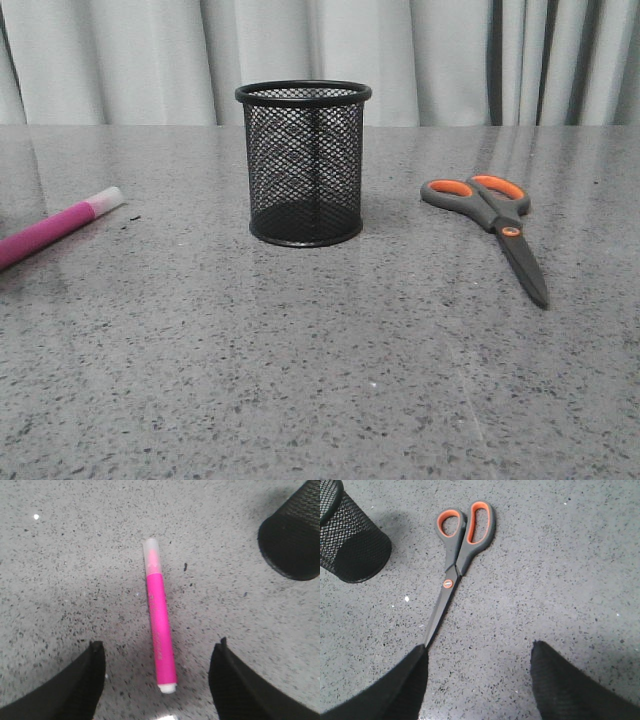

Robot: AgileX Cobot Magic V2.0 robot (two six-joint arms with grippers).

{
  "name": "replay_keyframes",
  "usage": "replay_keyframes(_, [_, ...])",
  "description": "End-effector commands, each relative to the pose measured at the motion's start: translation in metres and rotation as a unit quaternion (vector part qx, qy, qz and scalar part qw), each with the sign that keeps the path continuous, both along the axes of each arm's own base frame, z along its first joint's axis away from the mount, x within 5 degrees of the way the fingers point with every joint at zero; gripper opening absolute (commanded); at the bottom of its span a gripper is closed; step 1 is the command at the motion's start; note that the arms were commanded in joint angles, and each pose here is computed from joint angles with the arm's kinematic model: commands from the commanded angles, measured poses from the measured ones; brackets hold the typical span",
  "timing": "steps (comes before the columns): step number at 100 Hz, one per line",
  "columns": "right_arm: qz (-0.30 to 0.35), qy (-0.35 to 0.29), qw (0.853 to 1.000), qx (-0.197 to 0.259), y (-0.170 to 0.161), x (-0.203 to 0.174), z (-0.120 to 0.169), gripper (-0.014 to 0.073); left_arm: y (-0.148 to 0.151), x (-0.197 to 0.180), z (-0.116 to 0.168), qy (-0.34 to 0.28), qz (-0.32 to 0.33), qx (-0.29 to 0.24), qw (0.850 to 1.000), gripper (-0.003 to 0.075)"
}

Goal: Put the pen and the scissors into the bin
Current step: 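Lower the left gripper onto the pink marker and close on it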

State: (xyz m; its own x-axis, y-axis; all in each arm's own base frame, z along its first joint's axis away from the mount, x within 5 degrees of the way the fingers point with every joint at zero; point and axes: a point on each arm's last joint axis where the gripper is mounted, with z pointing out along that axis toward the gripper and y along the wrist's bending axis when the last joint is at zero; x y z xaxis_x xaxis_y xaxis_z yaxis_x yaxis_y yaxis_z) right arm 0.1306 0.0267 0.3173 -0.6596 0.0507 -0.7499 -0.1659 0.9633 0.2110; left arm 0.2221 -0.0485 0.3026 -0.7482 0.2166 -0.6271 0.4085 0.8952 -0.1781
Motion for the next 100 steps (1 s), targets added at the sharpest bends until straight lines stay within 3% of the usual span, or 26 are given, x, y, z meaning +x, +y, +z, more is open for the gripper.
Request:
replay_keyframes(1, [-0.011,-0.049,0.999,0.009,-0.001,0.005,0.016,0.0405,-0.009,0.015,0.008,-0.026,-0.021,-0.003,0.999,0.0417])
replay_keyframes(18, [-0.012,-0.050,0.999,0.009,-0.001,0.006,0.016,0.0405,-0.019,0.039,-0.009,0.000,-0.056,0.040,0.998,0.0372])
replay_keyframes(36, [-0.012,-0.050,0.999,0.009,-0.001,0.006,0.016,0.0405,-0.025,0.059,-0.018,0.018,-0.066,0.045,0.997,0.0358])
replay_keyframes(74, [-0.012,-0.051,0.999,0.009,-0.001,0.006,0.017,0.0405,-0.043,0.070,-0.023,-0.005,-0.098,0.073,0.993,0.0358])
replay_keyframes(100, [-0.012,-0.051,0.999,0.009,-0.001,0.006,0.017,0.0405,-0.045,0.076,-0.035,0.012,-0.098,0.077,0.992,0.0358])
